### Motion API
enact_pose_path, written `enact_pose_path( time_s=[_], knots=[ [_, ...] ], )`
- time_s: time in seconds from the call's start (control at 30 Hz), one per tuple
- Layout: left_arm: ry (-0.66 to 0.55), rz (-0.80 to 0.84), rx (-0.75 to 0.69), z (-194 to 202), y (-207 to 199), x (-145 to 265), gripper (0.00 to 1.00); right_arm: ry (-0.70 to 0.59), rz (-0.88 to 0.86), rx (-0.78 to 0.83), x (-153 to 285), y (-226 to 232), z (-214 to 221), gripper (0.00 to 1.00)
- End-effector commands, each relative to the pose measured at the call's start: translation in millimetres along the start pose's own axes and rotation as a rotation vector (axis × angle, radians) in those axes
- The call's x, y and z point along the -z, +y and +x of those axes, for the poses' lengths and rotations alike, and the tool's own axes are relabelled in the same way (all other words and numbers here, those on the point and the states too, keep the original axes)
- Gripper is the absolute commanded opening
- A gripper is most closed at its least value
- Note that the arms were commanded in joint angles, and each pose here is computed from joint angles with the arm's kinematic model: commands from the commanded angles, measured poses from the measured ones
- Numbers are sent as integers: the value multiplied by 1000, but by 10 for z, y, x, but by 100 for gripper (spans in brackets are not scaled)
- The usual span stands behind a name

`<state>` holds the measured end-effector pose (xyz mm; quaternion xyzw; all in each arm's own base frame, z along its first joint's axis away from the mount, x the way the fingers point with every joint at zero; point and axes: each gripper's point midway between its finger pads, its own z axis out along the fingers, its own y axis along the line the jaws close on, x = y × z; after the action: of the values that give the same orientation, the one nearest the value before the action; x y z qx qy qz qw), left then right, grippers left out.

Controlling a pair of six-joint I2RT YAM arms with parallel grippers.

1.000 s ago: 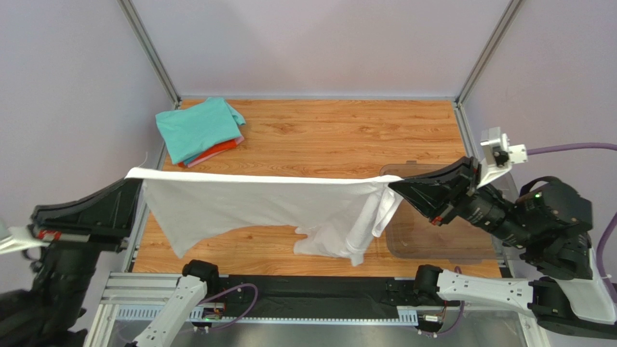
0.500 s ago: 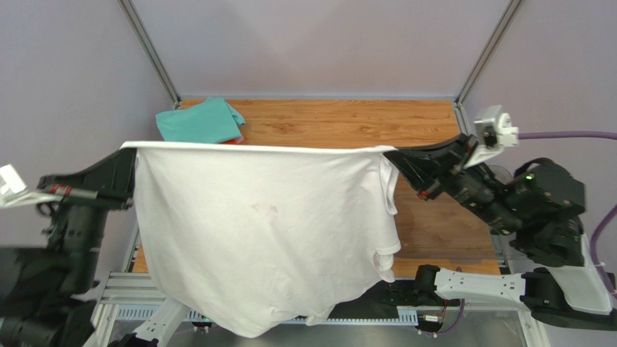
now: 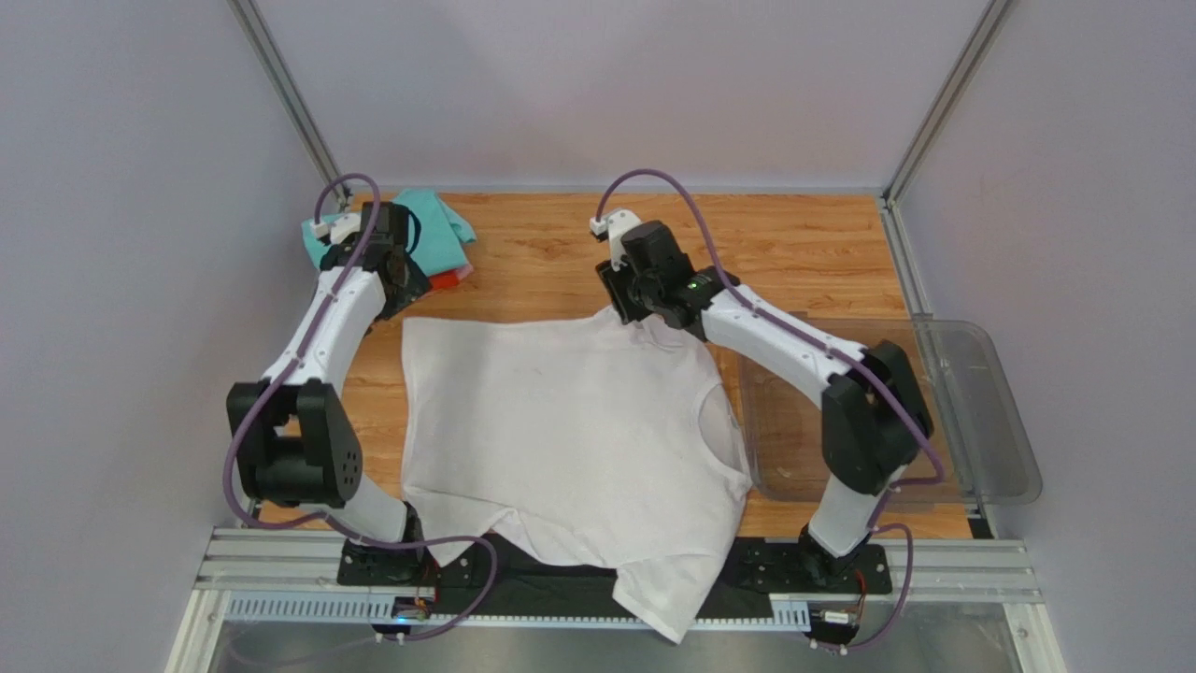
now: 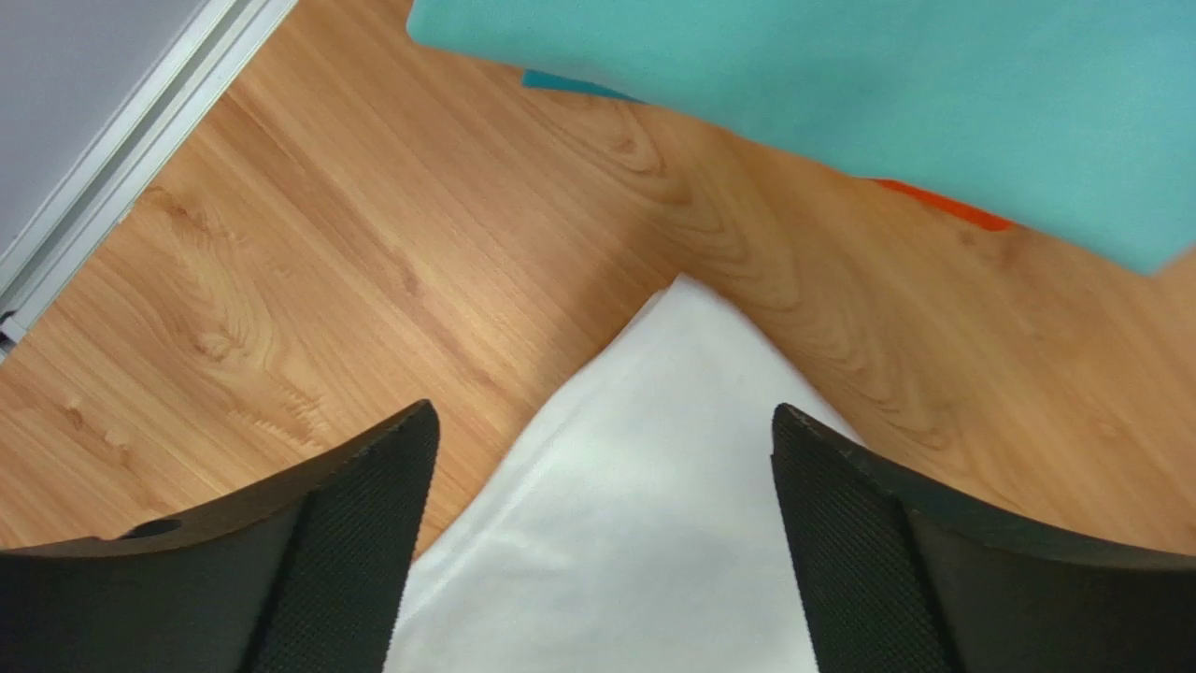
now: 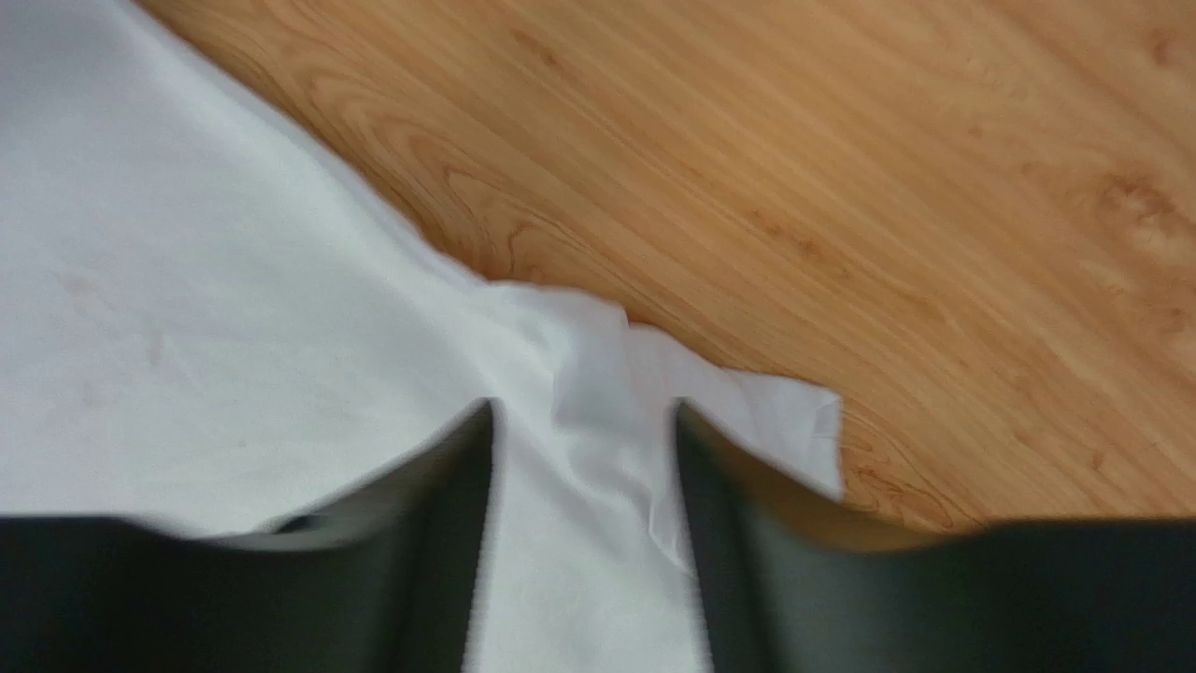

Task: Fold and stack the t-shirts
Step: Flatten the tshirt out

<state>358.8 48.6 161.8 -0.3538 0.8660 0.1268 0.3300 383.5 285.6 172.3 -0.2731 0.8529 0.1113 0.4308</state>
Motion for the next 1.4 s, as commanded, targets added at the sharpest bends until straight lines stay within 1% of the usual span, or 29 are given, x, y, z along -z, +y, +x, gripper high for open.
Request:
enact_pose_path(
  time_s=[0.0, 0.07, 0.1, 0.13, 0.17, 0.23, 0.27, 0.3, 0.33, 0.37, 0.4, 0.43, 0.5, 0.53, 0.57, 0.6, 0.63, 0.7, 0.77, 0.8, 0.83, 0.87, 0.93, 0.97, 1.0, 1.2, 1.23, 1.3, 1.37],
  knots=[
    [29, 37, 61, -80, -119, -34, 100, -38, -9, 5, -285, 43, -317, 64],
    [46, 33, 36, -54, -122, -52, 100, 7, 7, -16, -403, 42, -208, 78],
    [49, 41, 31, -48, -121, -32, 100, 9, 4, -18, -407, 48, -197, 93],
    [40, 61, 30, -69, -112, 28, 100, 12, 3, -70, -401, 66, -176, 100],
    [52, 90, 26, -35, -134, 77, 100, -6, -6, -89, -322, 80, -233, 100],
    [54, 145, 28, 2, -116, 224, 100, 10, -8, -165, -250, 116, -133, 100],
    [86, 204, 27, 81, -165, 311, 100, -13, -10, -202, -106, 119, -191, 100],
    [103, 245, 28, 142, -181, 381, 100, -11, -10, -236, -44, 126, -152, 100],
    [109, 290, 34, 247, -140, 477, 100, 21, -22, -264, -3, 163, 19, 100],
    [145, 369, 31, 369, -204, 575, 100, 3, -47, -318, 146, 208, 2, 100],
    [103, 451, 44, 353, -229, 751, 100, 4, -73, -337, 213, 260, 42, 100],
    [158, 485, 20, 659, -215, 729, 100, 9, -136, -358, 326, 367, 163, 100],
    [171, 608, 18, 970, -236, 848, 100, 19, -207, -395, 447, 493, 324, 100],
    [168, 618, 27, 1053, -206, 841, 100, 22, -218, -404, 454, 519, 324, 100],
    [191, 655, 32, 1162, -206, 874, 100, 40, -218, -416, 475, 522, 451, 100],
    [170, 698, 46, 1176, -208, 934, 100, 56, -215, -419, 475, 533, 528, 100],
    [217, 704, 42, 1386, -166, 873, 100, 69, -187, -422, 443, 497, 608, 100],
    [216, 719, 39, 1464, -142, 850, 100, 95, -140, -402, 383, 428, 740, 100],
    [232, 688, 22, 1581, -79, 752, 100, 124, -33, -363, 272, 246, 852, 100],
    [244, 671, 8, 1647, -47, 695, 100, 123, -7, -328, 242, 187, 807, 100],
    [247, 653, 4, 1675, -20, 655, 100, 179, 55, -304, 155, 92, 943, 99],
    [253, 637, 0, 1709, 6, 614, 100, 200, 78, -281, 113, 57, 969, 97],
    [267, 600, -6, 1805, 63, 509, 100, 253, 142, -216, -24, -65, 1023, 87],
    [271, 594, -12, 1859, 76, 458, 100, 245, 162, -202, -74, -113, 953, 75],
    [273, 578, -12, 1884, 100, 418, 100, 275, 188, -172, -173, -164, 1044, 72],
    [265, 506, -39, 1962, 226, 272, 100, 322, 206, -81, -478, -238, 1058, 70],
    [264, 499, -39, 1965, 238, 262, 100, 312, 218, -77, -515, -264, 982, 69],
    [265, 485, -40, 1987, 265, 237, 100, 336, 237, -70, -596, -307, 1028, 68],
    [261, 474, -42, 1988, 284, 220, 100, 328, 248, -79, -647, -340, 955, 65]
  ],
)
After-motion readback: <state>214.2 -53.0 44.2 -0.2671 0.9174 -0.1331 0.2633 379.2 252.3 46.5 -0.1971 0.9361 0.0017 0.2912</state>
